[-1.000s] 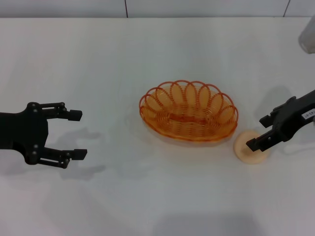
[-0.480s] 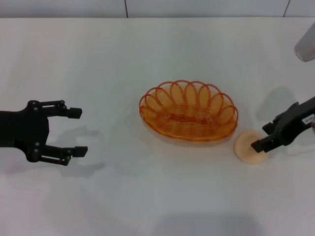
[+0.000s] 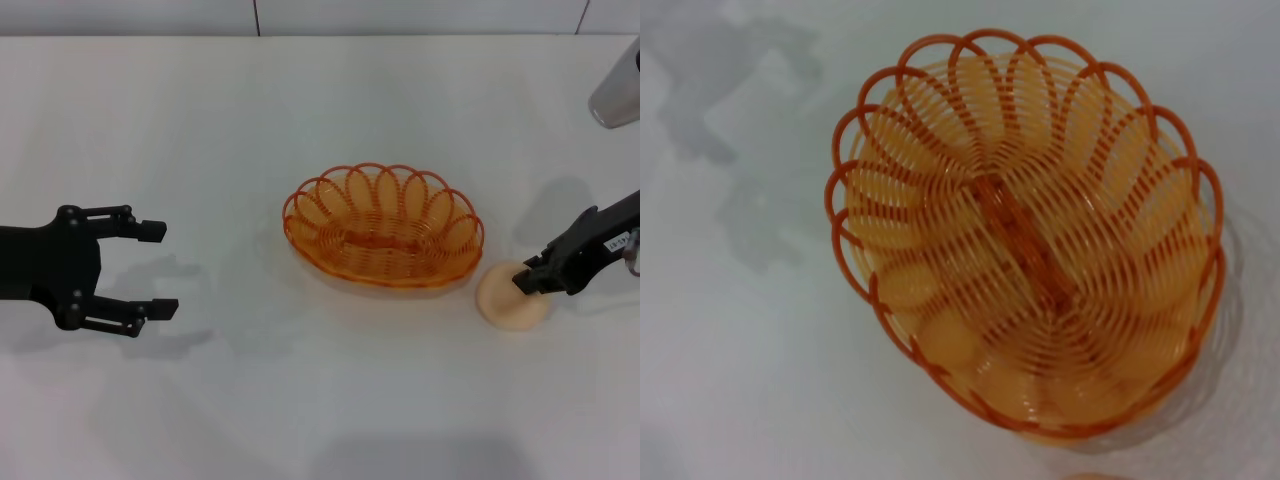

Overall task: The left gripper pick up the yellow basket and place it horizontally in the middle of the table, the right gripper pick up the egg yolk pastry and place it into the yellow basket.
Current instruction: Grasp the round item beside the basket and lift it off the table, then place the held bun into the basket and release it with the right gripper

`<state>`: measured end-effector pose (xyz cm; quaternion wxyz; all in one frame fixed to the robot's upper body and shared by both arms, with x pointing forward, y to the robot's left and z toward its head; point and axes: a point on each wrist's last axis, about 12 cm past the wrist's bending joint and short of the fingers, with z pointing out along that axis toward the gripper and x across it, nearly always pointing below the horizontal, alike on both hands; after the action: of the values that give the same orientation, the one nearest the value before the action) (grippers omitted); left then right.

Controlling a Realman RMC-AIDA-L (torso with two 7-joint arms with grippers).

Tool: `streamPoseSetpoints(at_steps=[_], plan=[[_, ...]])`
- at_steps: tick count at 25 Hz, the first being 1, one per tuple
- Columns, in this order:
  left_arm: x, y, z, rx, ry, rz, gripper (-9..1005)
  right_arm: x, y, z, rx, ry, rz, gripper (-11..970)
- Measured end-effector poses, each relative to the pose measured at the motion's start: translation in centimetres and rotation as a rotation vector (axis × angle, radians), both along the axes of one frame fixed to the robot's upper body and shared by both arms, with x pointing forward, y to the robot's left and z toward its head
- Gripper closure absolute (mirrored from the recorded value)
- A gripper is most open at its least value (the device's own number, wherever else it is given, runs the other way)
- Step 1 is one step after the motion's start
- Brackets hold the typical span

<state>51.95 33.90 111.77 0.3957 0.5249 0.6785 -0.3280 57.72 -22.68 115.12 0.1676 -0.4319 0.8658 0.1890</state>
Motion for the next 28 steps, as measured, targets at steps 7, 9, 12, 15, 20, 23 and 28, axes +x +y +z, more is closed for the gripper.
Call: streamPoseSetpoints(at_steps=[7,9,12,15,20,23,28], plan=[[-0.1,0.0,-0.1,-0.001,0.007,-0.007,106,0.0,0.0,-0.1,0.001,0.002,-0.004,859],[-0.3,0.0,-0.1,-0.003,0.008,-0.013,106,0.0,-0.1,-0.2,0.0,0.002,-0.004,888],[-0.5,0.1,-0.1,-0.004,0.007,-0.019,107,0.1,-0.3,0.0,0.0,0.0,-0.006,932],[-0.7,0.2,-0.2,-0.004,0.007,-0.02,107,0.1,-1.1,0.5,0.009,0.004,-0.012,928],[-0.9,0.2,-0.2,-0.008,0.01,-0.028,107,0.0,-3.3,2.9,0.072,-0.021,-0.03,920],[-1.1,0.3,-0.4,-0.008,0.01,-0.028,107,0.0,-4.1,4.6,0.105,-0.063,-0.032,916],[-1.3,0.5,-0.5,-0.008,0.015,-0.023,106,-0.1,-3.6,6.2,0.22,-0.115,0.024,908]])
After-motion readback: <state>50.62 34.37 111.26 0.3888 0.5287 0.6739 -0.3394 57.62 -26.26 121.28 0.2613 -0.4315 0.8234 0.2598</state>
